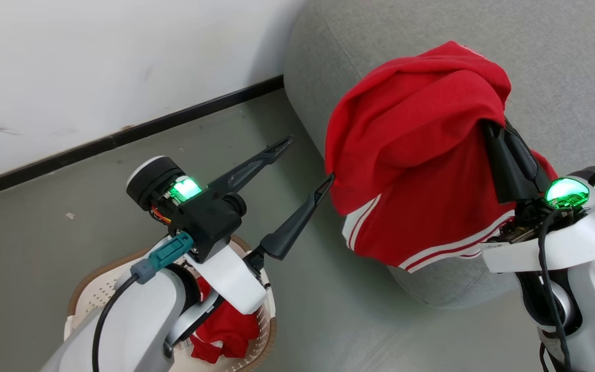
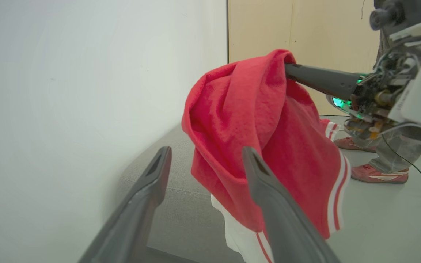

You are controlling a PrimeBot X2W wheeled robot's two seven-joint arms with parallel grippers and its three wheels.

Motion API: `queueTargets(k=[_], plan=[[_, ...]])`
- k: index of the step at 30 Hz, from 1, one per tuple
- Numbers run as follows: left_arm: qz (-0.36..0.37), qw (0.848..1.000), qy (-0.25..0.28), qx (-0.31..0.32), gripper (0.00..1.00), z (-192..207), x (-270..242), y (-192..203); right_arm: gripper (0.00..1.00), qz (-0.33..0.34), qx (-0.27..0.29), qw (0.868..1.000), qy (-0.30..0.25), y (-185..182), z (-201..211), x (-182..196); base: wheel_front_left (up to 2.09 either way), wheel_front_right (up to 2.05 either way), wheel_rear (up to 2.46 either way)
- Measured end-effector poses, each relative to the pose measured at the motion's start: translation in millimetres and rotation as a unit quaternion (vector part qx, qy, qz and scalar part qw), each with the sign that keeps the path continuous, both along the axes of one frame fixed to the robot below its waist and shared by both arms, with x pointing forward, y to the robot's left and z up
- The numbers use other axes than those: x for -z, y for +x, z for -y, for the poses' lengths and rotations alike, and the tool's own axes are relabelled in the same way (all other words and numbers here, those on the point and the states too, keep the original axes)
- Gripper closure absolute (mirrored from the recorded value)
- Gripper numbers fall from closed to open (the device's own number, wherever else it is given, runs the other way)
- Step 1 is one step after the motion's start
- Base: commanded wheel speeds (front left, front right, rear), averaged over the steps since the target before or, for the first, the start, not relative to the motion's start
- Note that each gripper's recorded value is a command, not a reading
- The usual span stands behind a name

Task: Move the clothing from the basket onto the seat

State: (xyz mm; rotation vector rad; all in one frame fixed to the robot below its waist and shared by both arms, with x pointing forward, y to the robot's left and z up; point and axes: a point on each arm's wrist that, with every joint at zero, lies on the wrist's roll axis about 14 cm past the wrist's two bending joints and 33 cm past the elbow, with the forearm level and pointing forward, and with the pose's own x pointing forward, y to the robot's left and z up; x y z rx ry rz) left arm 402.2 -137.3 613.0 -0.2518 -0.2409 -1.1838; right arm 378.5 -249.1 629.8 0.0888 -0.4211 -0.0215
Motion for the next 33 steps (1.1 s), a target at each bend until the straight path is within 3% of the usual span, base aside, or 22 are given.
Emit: queueTargets(k=[17, 33], plan=[[-0.011, 1.000, 0.004, 0.018, 0.00, 15, 13, 10, 1.00, -0.025, 0.031, 0.999, -0.004, -1, 16, 13, 0.00, 0.00, 0.00], [-0.046, 0.999, 0.011, -0.007, 0.00, 3, 39, 30, 1.00, -0.044, 0.063, 0.996, -0.037, 45, 50, 21, 0.00, 0.00, 0.00]])
